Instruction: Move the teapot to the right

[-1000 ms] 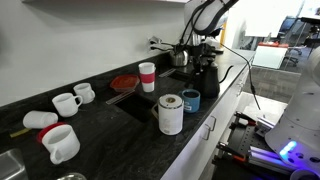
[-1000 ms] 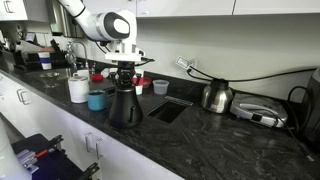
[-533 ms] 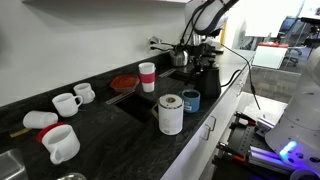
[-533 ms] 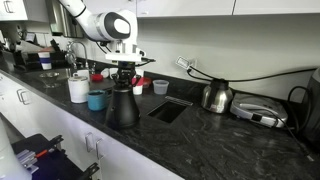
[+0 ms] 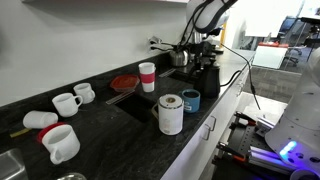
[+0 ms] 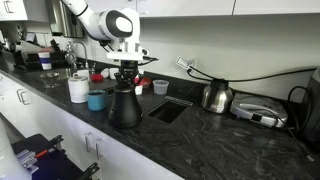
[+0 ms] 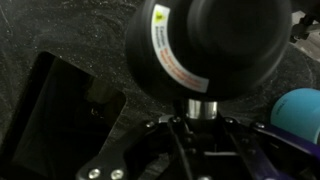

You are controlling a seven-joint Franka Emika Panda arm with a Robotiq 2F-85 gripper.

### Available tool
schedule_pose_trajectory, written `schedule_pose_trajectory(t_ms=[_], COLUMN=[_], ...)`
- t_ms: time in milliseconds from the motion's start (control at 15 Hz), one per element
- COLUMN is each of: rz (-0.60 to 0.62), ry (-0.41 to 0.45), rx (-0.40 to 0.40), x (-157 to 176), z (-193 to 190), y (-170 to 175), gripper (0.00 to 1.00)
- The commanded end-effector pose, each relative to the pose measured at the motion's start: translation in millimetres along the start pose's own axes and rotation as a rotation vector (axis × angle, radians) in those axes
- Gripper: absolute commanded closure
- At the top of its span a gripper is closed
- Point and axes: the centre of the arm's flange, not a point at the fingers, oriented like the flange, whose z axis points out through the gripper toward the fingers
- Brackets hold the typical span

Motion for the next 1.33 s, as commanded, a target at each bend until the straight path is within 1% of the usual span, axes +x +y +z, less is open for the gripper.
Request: schedule_pose_trajectory(t_ms=[0, 267, 467, 600, 800, 1067, 1133, 1267], rz=[0.083, 0.212, 0.292, 0.378, 0.561, 0.791, 0.706, 0.760], ry=[0.027, 0.054, 0.029, 0.002, -0.002, 0.062, 0.050, 0.069], rx=[-0.050, -0.075, -0.077, -0.071, -0.003, 0.037, 0.013, 0.022], x=[-4.3, -13.2, -22.6, -34.5, -56.9, -86.2, -81.1, -88.7], z=[-30.0, -55.9, -65.5, -70.6, -86.8, -111.8, -96.3, -102.9], y=[21.1, 44.3, 57.1, 66.5, 80.3, 101.9, 98.4, 102.7], gripper=[0.94, 0.94, 0.94, 0.94, 0.94, 0.94, 0.74, 0.74])
